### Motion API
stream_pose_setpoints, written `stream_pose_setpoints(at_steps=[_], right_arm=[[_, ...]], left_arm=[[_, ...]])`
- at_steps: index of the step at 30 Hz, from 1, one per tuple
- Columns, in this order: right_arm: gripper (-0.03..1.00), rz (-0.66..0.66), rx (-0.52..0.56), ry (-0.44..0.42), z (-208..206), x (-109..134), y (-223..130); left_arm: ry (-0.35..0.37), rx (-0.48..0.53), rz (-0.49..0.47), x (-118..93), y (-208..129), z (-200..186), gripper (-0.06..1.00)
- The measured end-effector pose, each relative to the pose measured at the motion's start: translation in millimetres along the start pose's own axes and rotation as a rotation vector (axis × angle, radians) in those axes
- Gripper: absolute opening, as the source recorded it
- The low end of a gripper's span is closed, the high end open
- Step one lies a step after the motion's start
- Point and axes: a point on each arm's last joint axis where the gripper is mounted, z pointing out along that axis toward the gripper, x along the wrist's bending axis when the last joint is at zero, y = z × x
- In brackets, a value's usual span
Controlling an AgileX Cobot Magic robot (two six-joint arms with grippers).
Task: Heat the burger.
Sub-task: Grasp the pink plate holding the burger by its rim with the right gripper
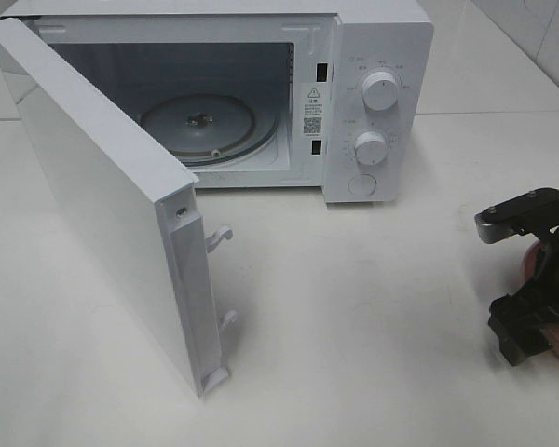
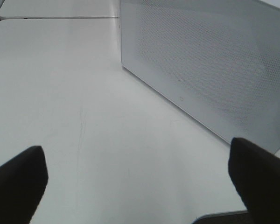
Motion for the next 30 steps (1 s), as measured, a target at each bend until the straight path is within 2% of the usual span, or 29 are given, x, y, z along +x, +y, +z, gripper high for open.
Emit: stream_pose_setpoints(at_steps=[8,12,13,16,18,19,22,24,27,30], right_arm=[[0.85,0.007,0.011,0.012,10.1,1.7,1.2],[0.78,0.013,0.005,0.015,10.3,2.1,1.8],[0.72,0.014,0.004,0.016,10.5,2.1,2.0],[0.69,0.014,0.003,0.016,10.5,2.1,2.1],[0.57,0.02,0.0,0.014,10.6,2.0,2.3],[0.46,0.028,0.0,0.009,10.6,1.5,2.3],[0.4,0.031,0.0,0.006,10.6,1.2,2.3],[0.2,0.046,0.0,-0.003,10.6,0.5,2.3],[0.15,0.051,0.003,-0.004,10.1,0.3,1.9],[0.15,0.048,0.003,-0.006,10.1,0.2,1.9]], left_arm=[[0.0,0.0,0.0,0.0,0.0,0.0,0.97],[0.0,0.0,0.0,0.0,0.0,0.0,0.97],[0.0,0.0,0.0,0.0,0.0,0.0,0.97],[0.0,0.0,0.0,0.0,0.0,0.0,0.97],[0.0,0.0,0.0,0.0,0.0,0.0,0.97],[0.0,0.0,0.0,0.0,0.0,0.0,0.97],[0.0,0.0,0.0,0.0,0.0,0.0,0.97],[0.0,0.0,0.0,0.0,0.0,0.0,0.97],[0.0,0.0,0.0,0.0,0.0,0.0,0.97],[0.0,0.0,0.0,0.0,0.0,0.0,0.97]])
